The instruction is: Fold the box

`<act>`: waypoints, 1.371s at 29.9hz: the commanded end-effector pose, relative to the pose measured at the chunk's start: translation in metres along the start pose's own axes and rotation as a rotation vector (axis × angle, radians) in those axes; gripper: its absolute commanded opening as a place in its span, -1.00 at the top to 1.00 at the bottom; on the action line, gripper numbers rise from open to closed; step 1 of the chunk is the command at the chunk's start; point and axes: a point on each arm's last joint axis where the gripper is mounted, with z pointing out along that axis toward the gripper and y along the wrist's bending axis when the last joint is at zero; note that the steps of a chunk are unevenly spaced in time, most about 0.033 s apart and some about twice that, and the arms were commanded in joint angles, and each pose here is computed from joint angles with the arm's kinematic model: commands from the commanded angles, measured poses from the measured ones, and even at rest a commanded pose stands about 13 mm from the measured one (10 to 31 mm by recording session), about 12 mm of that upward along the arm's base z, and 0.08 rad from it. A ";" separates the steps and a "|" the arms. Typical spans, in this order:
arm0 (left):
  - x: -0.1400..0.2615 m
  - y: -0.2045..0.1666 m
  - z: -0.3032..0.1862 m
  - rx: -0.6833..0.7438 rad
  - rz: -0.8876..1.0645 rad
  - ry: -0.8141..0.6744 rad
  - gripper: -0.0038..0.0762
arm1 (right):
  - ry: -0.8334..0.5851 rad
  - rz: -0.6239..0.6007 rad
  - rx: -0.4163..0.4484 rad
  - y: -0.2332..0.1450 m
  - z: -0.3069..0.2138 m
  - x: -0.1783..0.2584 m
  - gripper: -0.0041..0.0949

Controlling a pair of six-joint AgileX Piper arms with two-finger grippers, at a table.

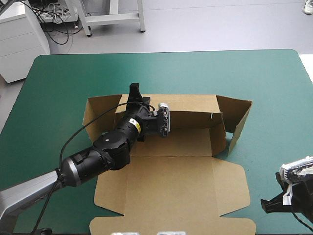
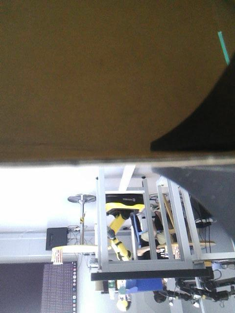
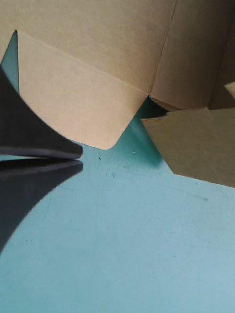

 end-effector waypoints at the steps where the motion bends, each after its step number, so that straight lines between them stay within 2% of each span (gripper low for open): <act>1: -0.002 0.011 -0.013 -0.060 -0.019 -0.064 0.98 | -0.086 0.000 0.025 -0.003 -0.006 -0.012 0.95; 19: -0.002 -0.009 0.011 -0.004 -0.097 0.034 0.98 | -0.110 -0.001 0.027 -0.003 -0.007 -0.014 0.95; 26: 0.002 -0.009 0.011 -0.013 -0.111 0.070 0.98 | -0.165 0.010 0.030 -0.004 -0.009 -0.022 0.91; 29: 0.003 -0.010 0.011 -0.012 -0.118 0.076 0.98 | -0.154 0.038 0.030 -0.005 -0.010 -0.033 0.66; 36: 0.005 -0.017 0.014 -0.024 -0.127 0.079 0.98 | -0.151 0.087 0.039 -0.011 -0.004 -0.069 -0.36; 38: 0.007 -0.019 0.015 -0.039 -0.129 0.083 0.98 | -0.143 0.115 0.060 -0.015 0.002 -0.081 -0.49; 41: 0.008 -0.019 0.015 -0.053 -0.143 0.091 0.98 | -0.127 0.139 0.070 -0.018 0.011 -0.099 -0.51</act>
